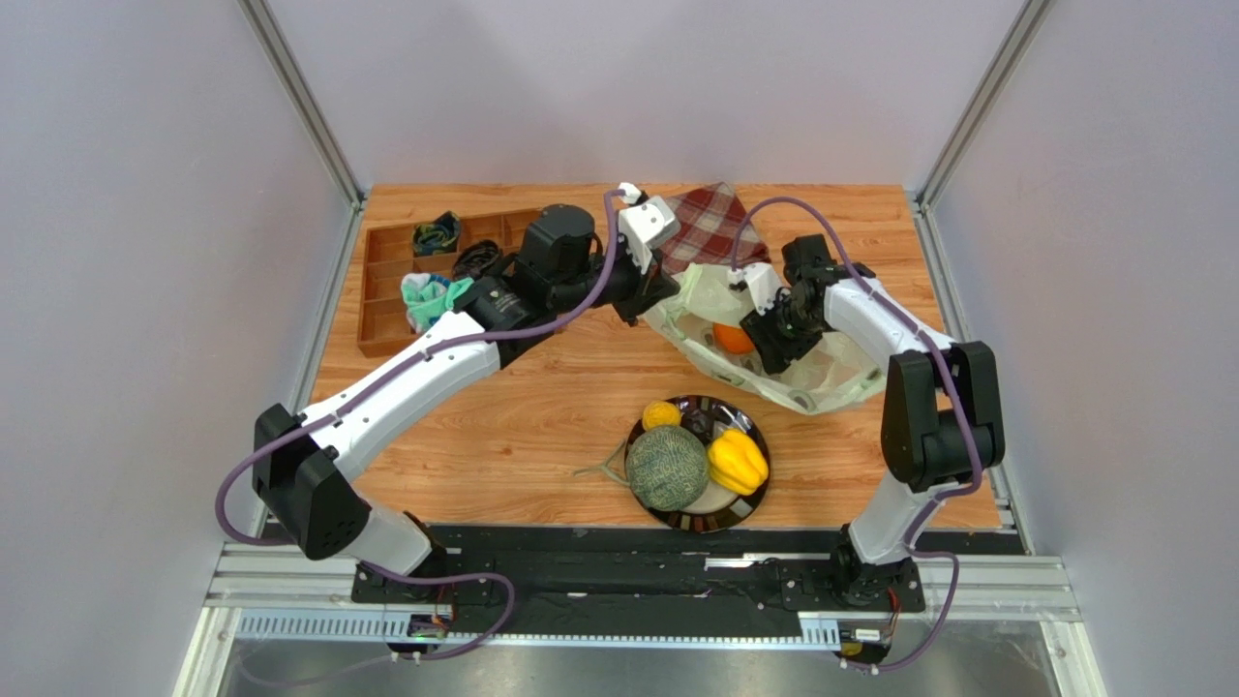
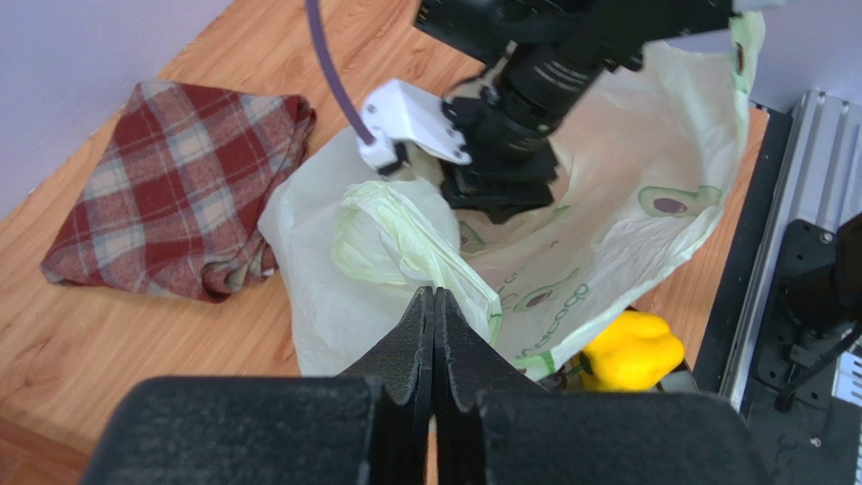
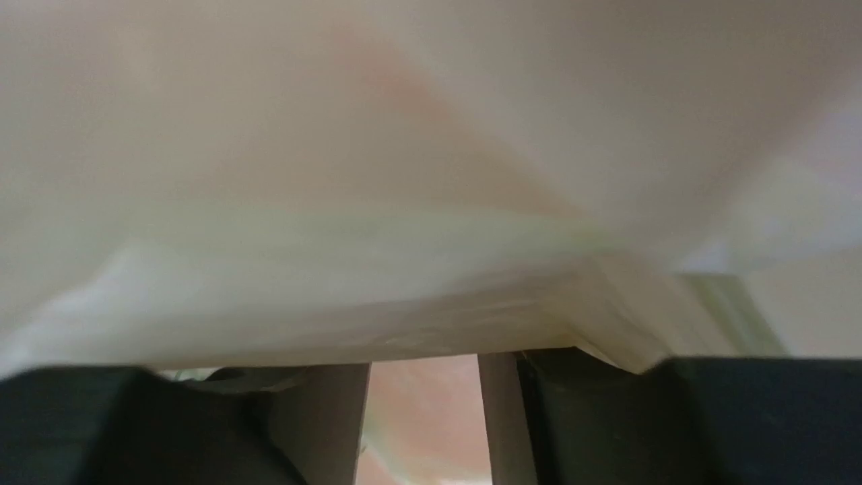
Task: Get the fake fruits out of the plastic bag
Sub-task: Take out the fake fruit from the plastic bag.
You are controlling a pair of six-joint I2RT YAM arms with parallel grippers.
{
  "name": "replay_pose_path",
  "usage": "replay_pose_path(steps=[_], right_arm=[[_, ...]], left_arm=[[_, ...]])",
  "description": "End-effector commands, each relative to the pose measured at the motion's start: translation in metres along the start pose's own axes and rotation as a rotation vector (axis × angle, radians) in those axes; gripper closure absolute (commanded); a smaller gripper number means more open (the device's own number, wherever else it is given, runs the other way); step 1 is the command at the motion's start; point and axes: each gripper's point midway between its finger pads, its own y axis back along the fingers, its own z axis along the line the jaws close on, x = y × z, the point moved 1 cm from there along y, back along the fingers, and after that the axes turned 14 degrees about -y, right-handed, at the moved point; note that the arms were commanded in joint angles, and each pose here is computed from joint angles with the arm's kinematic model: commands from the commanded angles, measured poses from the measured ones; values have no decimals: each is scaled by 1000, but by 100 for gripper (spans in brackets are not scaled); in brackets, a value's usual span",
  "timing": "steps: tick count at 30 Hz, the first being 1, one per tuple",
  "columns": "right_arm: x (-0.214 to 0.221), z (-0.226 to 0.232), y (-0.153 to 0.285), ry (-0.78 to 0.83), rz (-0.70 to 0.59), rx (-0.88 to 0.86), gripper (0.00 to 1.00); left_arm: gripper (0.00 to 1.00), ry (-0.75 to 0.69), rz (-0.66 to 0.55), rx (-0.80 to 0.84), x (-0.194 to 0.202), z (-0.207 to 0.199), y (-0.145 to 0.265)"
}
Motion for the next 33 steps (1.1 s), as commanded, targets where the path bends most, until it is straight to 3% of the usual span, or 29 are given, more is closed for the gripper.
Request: replay_pose_path(steps=[1,8,13,19,24,29,33], right_arm=[[-74,-31,18,-151,-264,118,39],[-83,-37,-7,-170,-228,95,19],[-100,-60,-28,-220,-224,162,16],[-120,-70,-43,-208,-215,157,18],[-108,-22,-24,-171,-199,-71,24],[-57,29,-22,-165,-112,-248,31],[-62,34,-3,-118,-234,-234,25]], left_arm=[[100,-101,-32,63,0,-19,1],[100,-141,-9,116,15,-34,-8],[100,-134,8,137,20,-38,-13],[100,-131,36,160,26,-45,-12],[100,-150,46,147,32,-44,-11],[100,-165,81,97,44,-39,-8],[100,-159,80,35,44,-32,-1]])
